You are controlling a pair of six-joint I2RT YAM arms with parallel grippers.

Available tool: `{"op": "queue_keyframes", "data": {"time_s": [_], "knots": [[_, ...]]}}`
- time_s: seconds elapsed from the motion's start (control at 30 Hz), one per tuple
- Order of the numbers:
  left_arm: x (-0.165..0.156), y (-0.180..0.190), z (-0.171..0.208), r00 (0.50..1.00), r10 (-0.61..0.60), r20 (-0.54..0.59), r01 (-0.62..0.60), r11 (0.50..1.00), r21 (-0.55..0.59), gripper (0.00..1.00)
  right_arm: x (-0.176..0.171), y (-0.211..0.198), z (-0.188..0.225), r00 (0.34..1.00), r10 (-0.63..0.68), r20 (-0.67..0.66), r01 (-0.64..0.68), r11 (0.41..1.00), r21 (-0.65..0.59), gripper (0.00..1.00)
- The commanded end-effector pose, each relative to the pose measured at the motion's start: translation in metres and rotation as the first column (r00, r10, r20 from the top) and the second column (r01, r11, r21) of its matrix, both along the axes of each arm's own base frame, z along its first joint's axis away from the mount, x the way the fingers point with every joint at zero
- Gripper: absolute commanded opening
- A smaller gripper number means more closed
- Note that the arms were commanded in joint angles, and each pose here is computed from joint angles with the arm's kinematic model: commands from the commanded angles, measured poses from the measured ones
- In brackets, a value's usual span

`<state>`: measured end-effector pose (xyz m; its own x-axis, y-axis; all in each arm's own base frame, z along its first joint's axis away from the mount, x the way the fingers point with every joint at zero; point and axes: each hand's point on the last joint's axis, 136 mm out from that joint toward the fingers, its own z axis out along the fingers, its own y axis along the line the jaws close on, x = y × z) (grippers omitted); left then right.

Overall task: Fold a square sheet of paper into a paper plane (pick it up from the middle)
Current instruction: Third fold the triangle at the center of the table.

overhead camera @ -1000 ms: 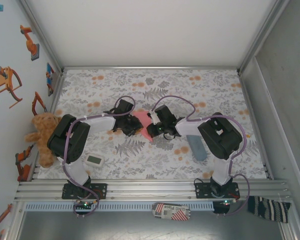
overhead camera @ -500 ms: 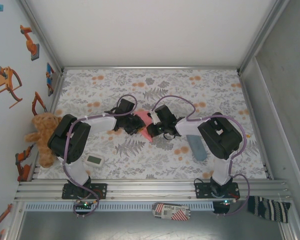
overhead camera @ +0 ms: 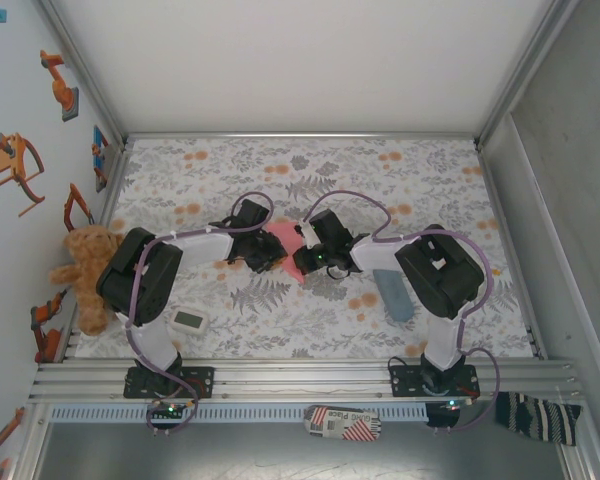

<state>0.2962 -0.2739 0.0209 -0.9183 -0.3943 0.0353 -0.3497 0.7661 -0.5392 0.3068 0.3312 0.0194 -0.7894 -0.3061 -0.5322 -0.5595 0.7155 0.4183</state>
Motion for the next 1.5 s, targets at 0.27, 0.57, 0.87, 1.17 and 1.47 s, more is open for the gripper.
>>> {"op": "queue_keyframes", "data": {"time_s": [0.27, 0.57, 0.87, 1.17, 1.47], "knots": [[-0.001, 0.005, -0.011, 1.0, 0.002, -0.03, -0.001, 0.999, 0.038, 0.19, -0.003, -0.008, -0.016, 0.999, -0.018, -0.05, 0.015, 0.998, -0.055, 0.0], [-0.01, 0.017, -0.021, 0.997, 0.019, -0.078, -0.012, 0.995, 0.098, 0.19, 0.004, -0.01, -0.006, 0.998, -0.051, -0.031, 0.049, 0.997, -0.052, 0.0], [-0.018, 0.03, -0.032, 0.993, 0.038, -0.109, -0.02, 0.986, 0.163, 0.17, 0.024, -0.022, 0.042, 0.988, -0.148, 0.039, 0.149, 0.989, -0.012, 0.24], [-0.018, 0.031, -0.037, 0.992, 0.05, -0.119, -0.029, 0.985, 0.169, 0.17, 0.019, -0.034, 0.073, 0.991, -0.137, -0.009, 0.137, 0.989, 0.051, 0.21], [-0.02, 0.032, -0.043, 0.988, 0.066, -0.136, -0.041, 0.983, 0.181, 0.16, -0.019, -0.004, 0.068, 0.98, 0.037, -0.194, -0.001, 0.983, 0.186, 0.01]]}}
